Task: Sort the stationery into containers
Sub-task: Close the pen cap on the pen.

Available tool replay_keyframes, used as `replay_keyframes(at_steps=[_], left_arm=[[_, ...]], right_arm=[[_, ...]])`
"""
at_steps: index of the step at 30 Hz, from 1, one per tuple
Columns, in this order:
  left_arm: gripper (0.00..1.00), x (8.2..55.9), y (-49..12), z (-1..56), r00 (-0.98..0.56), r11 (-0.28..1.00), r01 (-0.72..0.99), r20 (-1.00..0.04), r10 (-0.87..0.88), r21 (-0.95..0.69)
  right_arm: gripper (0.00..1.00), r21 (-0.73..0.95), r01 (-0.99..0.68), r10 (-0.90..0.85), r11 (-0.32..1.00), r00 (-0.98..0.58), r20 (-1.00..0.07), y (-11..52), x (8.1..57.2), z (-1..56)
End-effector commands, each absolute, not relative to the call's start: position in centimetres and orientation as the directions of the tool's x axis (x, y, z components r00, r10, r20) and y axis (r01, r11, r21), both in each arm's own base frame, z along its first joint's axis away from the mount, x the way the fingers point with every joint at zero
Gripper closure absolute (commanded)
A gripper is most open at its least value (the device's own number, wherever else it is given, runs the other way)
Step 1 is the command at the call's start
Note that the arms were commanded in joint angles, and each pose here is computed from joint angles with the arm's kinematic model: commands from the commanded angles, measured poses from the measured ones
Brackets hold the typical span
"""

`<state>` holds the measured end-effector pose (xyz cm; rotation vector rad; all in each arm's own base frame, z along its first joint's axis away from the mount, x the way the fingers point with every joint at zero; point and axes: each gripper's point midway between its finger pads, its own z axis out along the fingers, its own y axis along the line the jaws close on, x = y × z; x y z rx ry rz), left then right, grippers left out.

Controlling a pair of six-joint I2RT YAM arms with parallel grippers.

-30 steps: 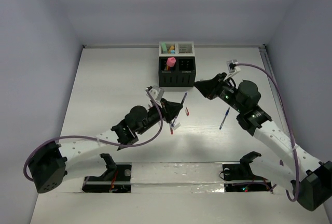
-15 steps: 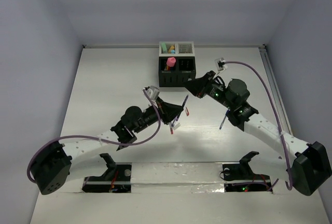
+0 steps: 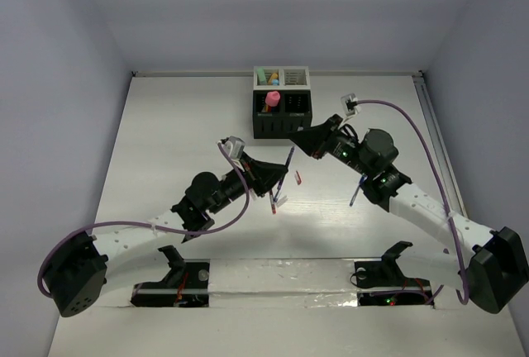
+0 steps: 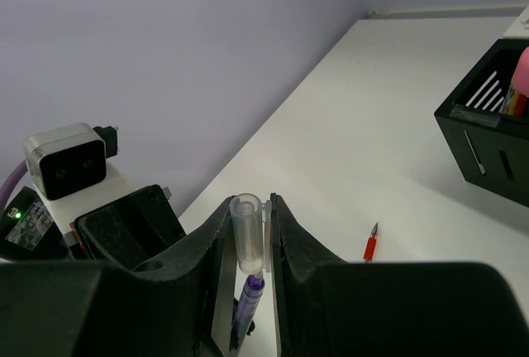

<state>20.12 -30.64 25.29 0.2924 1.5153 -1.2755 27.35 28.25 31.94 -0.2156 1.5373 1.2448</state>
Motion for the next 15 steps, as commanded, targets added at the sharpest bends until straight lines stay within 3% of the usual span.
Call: replay_keyframes(at_steps=[1, 15], left_arm=[[1.00, 20.1, -30.1, 27.7, -0.344, 0.364, 0.755, -0.801, -0.490, -0.546], [1.00, 19.9, -29.9, 28.3, -0.331, 0.358, 0.765, -0.803, -0.495, -0.536]], right_arm=[[1.00, 0.540, -0.739, 0.481, 0.402, -0.331, -0.812, 28.2, 26.5, 33.9], [1.00, 0.551, -0.736, 0.464, 0.394, -0.358, -0.810, 28.7, 26.2, 32.9]])
